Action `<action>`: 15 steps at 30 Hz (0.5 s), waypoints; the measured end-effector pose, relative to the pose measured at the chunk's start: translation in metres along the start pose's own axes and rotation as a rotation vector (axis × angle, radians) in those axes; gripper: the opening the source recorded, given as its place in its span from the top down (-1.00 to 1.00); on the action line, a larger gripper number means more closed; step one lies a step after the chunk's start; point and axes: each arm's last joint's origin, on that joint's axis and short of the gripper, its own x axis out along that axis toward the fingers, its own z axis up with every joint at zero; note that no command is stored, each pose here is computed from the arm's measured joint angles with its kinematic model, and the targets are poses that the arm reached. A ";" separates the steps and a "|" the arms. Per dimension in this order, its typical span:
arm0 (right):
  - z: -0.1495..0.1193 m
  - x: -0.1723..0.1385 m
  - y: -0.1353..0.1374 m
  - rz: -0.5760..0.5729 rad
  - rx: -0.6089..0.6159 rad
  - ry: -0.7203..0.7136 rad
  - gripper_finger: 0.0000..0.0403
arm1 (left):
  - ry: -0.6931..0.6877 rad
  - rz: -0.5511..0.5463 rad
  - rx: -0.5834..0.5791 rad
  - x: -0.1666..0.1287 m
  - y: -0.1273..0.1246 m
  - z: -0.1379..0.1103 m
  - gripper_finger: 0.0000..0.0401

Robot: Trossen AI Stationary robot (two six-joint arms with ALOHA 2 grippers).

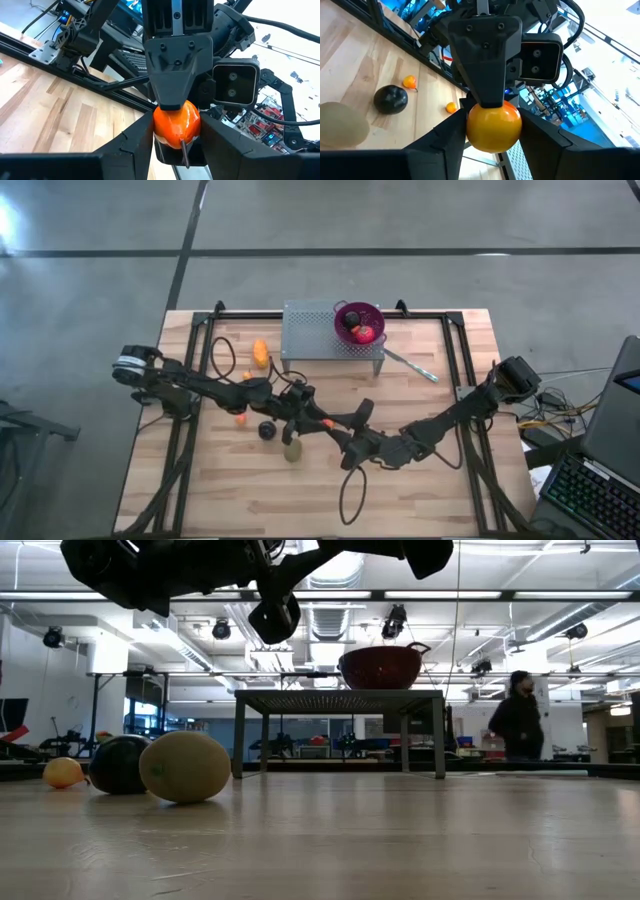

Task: Pick & Place Fruit
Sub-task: Put the pear into the purple strainer bowl on the shelf

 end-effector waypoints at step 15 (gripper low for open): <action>0.000 0.000 0.000 0.000 0.001 0.000 0.22 | 0.005 0.005 0.009 0.000 0.000 -0.001 0.22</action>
